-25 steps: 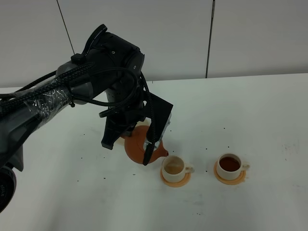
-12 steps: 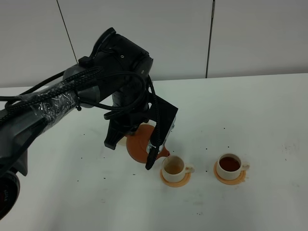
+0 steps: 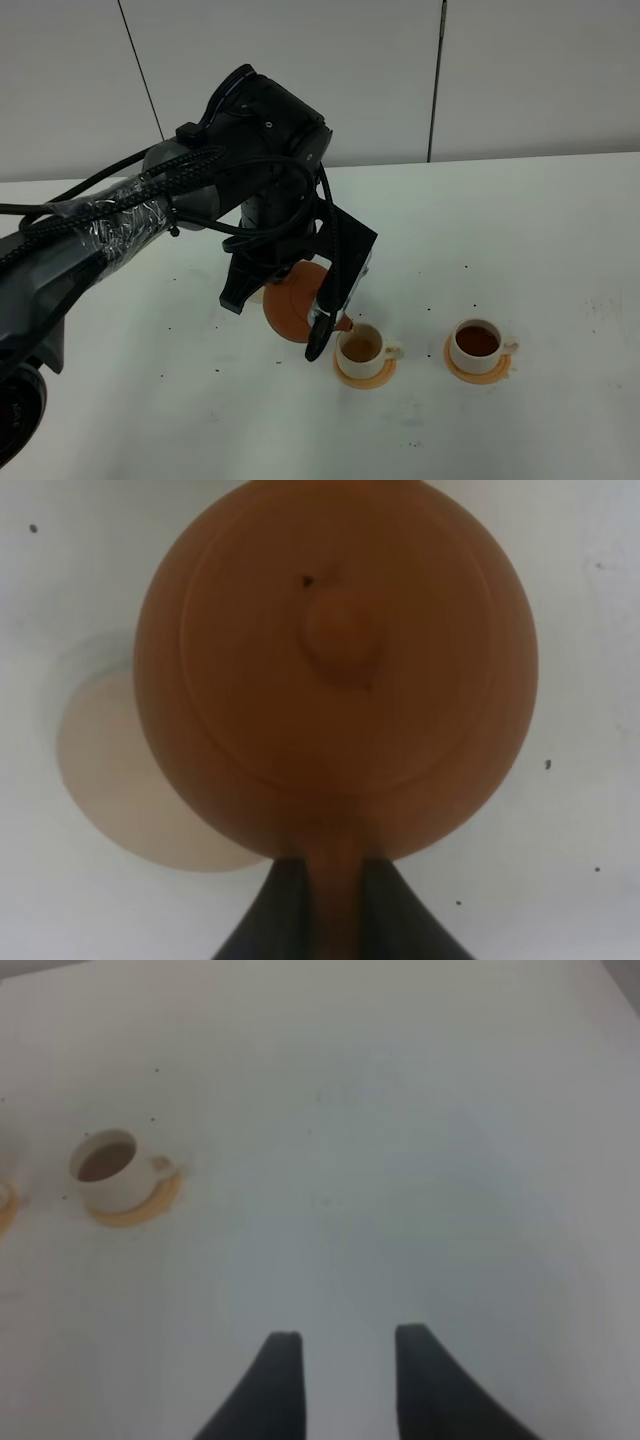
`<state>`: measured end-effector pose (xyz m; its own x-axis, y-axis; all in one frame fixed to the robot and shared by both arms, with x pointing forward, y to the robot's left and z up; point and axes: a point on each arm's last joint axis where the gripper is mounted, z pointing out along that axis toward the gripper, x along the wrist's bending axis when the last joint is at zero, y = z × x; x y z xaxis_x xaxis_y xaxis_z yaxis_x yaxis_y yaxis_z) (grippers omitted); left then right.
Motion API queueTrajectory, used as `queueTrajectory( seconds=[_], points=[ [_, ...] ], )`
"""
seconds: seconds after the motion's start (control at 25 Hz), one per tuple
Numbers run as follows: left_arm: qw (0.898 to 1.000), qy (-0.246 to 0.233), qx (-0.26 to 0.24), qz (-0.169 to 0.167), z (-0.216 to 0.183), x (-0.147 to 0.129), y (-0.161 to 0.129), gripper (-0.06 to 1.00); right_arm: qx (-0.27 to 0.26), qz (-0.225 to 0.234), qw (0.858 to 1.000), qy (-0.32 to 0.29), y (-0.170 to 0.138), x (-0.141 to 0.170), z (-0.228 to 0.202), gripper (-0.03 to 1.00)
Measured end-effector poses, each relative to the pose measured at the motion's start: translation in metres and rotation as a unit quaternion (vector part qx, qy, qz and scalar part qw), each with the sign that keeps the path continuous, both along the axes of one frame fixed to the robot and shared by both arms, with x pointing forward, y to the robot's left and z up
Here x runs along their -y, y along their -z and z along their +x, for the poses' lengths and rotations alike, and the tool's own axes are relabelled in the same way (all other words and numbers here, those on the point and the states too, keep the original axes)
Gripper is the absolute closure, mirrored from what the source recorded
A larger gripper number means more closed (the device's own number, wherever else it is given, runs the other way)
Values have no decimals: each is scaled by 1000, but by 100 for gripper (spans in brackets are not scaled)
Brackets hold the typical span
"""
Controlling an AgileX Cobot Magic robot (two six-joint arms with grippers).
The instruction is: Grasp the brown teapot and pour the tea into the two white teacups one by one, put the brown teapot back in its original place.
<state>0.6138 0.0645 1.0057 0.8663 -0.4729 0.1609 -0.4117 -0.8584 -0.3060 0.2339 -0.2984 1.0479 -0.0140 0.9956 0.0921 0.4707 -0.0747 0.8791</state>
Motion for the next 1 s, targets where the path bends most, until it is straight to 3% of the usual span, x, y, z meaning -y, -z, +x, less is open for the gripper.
queueTrajectory(
  seconds=[1.0],
  points=[
    [1000, -3, 8, 18, 1, -3, -1, 77, 0, 0, 1000, 0, 0, 0, 0, 74]
  ],
)
